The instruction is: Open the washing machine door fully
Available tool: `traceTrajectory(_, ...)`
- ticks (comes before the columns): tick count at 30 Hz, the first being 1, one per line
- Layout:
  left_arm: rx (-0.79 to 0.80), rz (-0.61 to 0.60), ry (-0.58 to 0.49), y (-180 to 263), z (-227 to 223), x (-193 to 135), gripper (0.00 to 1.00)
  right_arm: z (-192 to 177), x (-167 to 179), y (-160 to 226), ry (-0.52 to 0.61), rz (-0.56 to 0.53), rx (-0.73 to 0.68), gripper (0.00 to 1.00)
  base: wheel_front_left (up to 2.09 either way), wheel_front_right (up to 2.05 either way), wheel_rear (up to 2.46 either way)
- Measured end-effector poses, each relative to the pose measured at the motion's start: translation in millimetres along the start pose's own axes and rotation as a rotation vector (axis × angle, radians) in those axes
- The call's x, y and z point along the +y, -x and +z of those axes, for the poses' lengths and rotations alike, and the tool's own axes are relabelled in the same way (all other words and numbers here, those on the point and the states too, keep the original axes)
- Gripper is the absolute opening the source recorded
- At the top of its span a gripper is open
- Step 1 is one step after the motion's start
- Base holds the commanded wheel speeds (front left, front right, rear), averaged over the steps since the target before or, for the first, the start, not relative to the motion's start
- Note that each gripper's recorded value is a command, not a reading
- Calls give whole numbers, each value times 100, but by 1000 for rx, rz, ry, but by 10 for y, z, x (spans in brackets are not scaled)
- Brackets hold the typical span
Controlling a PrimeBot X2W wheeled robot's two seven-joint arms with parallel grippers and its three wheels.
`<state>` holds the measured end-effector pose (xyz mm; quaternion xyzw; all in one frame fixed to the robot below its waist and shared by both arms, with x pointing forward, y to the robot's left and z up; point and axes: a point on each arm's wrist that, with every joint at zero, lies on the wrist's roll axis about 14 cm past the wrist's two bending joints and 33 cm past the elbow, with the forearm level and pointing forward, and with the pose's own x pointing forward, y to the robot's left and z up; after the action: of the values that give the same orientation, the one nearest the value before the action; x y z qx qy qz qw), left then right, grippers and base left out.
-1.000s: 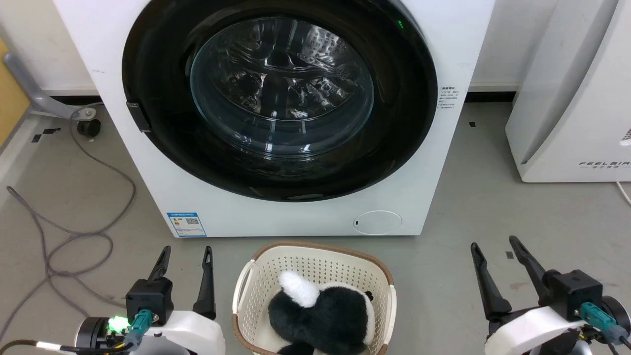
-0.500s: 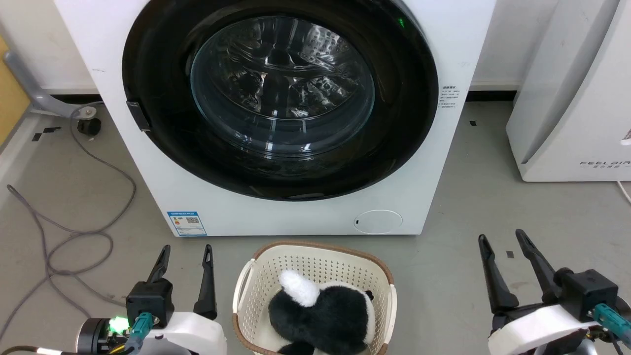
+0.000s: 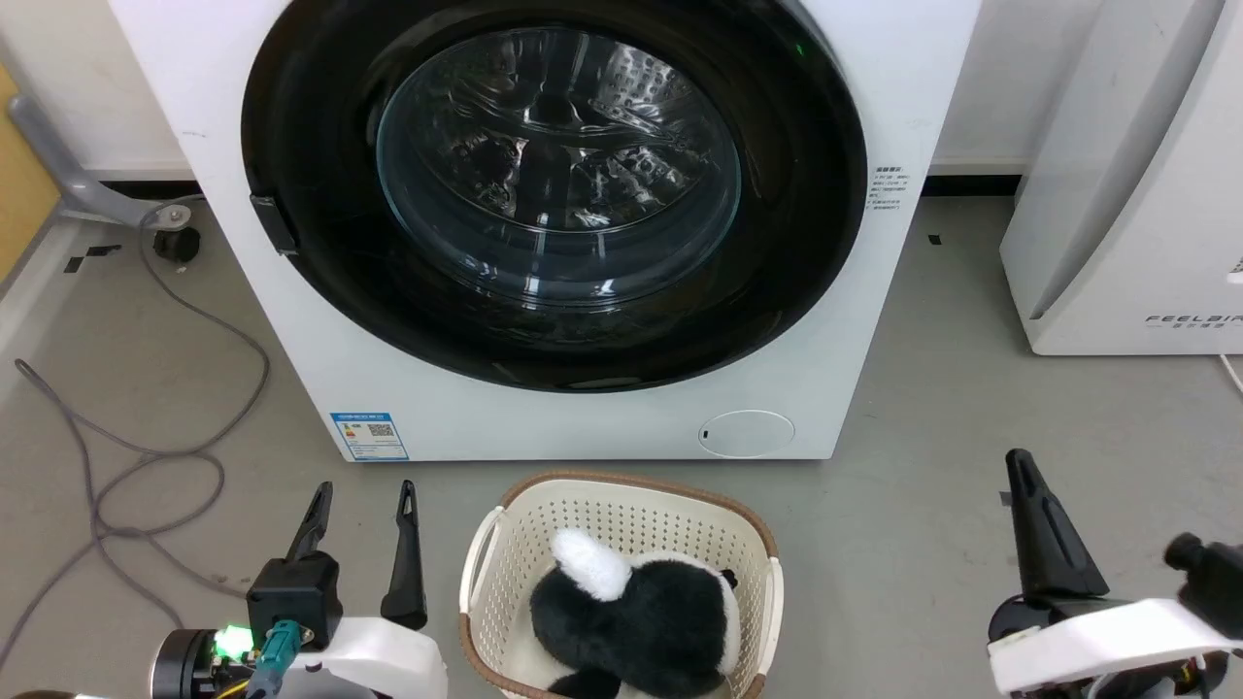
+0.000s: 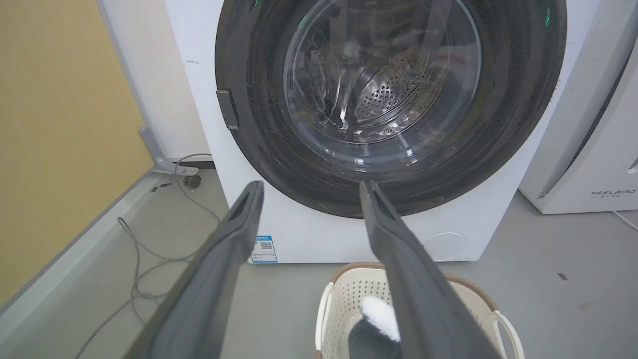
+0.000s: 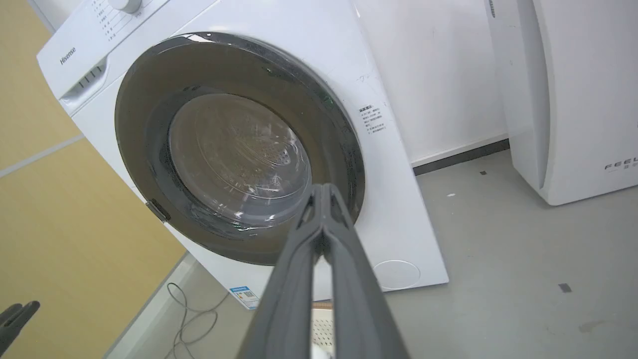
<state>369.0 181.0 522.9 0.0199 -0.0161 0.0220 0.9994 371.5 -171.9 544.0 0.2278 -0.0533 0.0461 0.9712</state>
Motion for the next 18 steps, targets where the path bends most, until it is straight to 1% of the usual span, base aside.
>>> traceTrajectory(1,-1,1,0,0,-1,3,100,2,-12,-3,-43,-6,-6,0,0,0,0)
traceTrajectory(2,-1,1,0,0,-1,3,100,2,-12,-3,-43,-6,-6,0,0,0,0)
traceTrajectory(3,-5,4,0,-2,0,9,100,21,-26,-22,-128,-13,-21,0,0,0,0)
traceTrajectory(6,-4,10,-1,-9,-13,18,100,52,-35,-65,-243,-19,-43,0,0,0,0)
traceTrajectory(7,-7,10,-1,-16,-11,16,100,49,-53,-76,-273,-25,-44,0,0,0,0)
traceTrajectory(8,-7,10,-1,-16,-11,16,100,49,-53,-76,-273,-25,-44,0,0,0,0)
traceTrajectory(9,-13,12,0,-42,2,15,100,42,-103,-101,-331,-42,-46,0,0,0,0)
traceTrajectory(10,-13,12,0,-42,2,15,100,42,-103,-101,-331,-42,-46,0,0,0,0)
traceTrajectory(18,-19,27,3,-121,-17,36,100,-9,-392,-282,-562,-123,-37,0,0,0,0)
